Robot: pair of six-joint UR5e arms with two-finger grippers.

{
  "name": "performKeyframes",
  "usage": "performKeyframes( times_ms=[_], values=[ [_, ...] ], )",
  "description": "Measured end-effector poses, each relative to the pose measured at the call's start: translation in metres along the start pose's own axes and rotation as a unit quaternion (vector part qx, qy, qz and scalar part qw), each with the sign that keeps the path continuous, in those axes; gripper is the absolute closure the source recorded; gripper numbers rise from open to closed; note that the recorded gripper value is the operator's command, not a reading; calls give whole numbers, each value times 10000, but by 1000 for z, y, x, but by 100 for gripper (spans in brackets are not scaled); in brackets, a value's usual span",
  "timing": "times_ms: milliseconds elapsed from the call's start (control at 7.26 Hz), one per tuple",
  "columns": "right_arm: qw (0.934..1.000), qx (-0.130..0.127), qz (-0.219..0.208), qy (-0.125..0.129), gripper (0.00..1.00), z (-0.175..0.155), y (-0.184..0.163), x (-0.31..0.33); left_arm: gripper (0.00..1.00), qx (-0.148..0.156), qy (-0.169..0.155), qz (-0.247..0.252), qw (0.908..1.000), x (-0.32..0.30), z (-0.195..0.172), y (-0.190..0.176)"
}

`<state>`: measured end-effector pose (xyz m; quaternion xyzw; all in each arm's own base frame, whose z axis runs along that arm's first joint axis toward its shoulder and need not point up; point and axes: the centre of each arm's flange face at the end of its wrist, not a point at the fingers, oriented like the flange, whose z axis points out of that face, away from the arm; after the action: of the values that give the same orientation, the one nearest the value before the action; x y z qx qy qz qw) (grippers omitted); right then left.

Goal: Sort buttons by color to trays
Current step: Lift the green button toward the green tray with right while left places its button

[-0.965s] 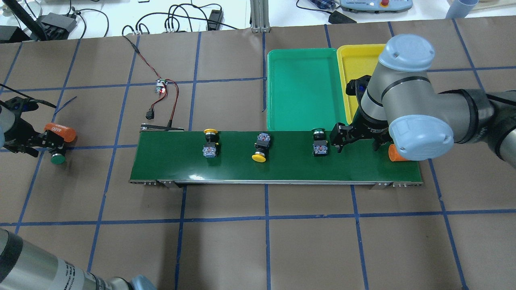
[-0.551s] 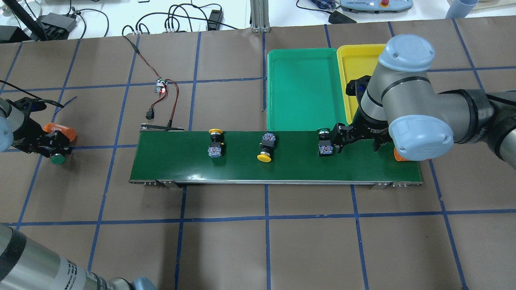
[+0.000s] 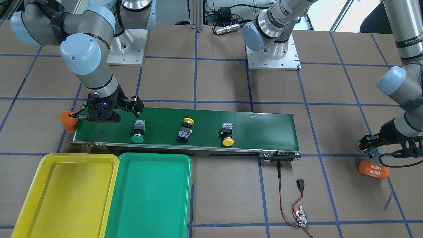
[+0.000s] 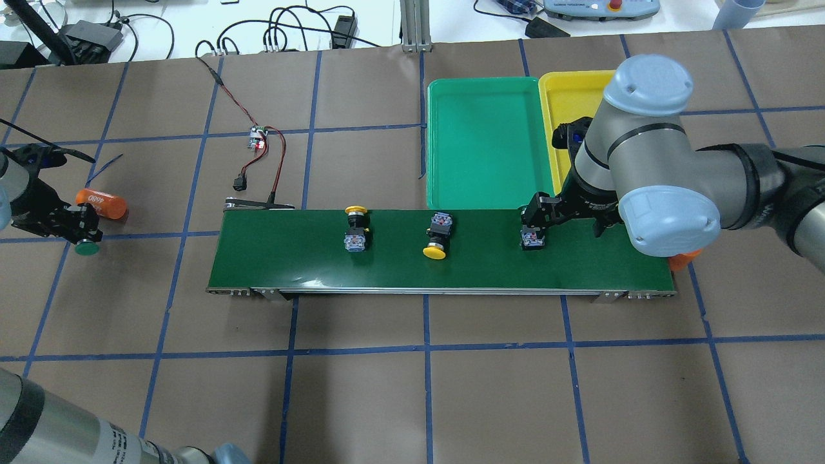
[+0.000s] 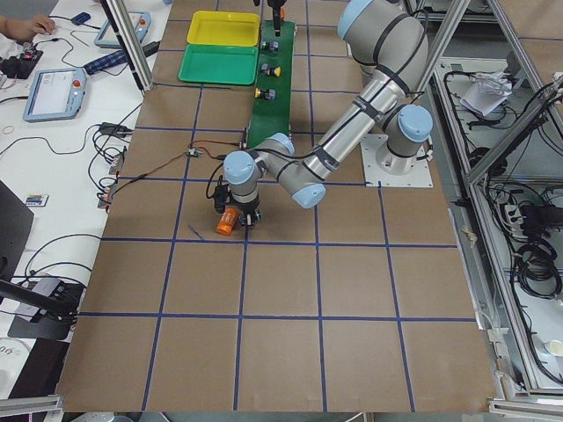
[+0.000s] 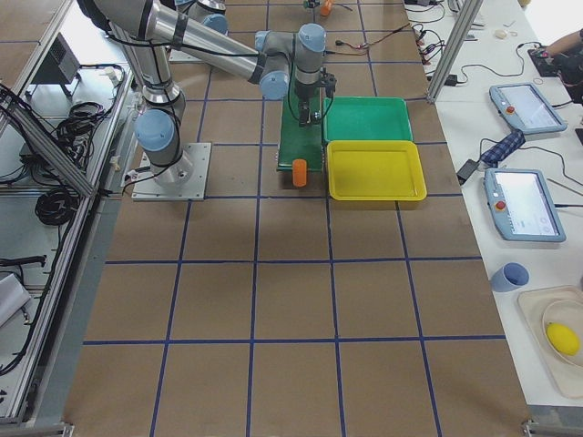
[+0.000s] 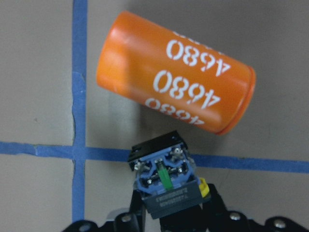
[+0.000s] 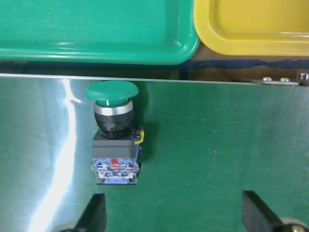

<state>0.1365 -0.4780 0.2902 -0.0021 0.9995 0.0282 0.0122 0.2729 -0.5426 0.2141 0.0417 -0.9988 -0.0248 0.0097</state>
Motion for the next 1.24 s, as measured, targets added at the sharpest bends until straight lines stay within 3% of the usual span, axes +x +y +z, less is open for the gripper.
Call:
performKeyframes(
  times_ms=[413, 689, 965, 1240],
  values=[
    [10000, 15, 61, -10, 1, 5, -2, -1, 100, -192, 38, -301, 9994, 90, -67, 5],
    [10000, -43, 44, -4, 14, 16, -6, -1, 100, -168, 106, -195, 9996, 193, -93, -1],
    [9999, -146, 53, -11, 38, 28, -6, -1, 100, -255, 270, 593, 9975, 308, -91, 14],
    [9997, -251, 24, -7, 81, 38, -6, -1, 100, -420, 271, 1254, 9908, 385, -69, 40]
  ],
)
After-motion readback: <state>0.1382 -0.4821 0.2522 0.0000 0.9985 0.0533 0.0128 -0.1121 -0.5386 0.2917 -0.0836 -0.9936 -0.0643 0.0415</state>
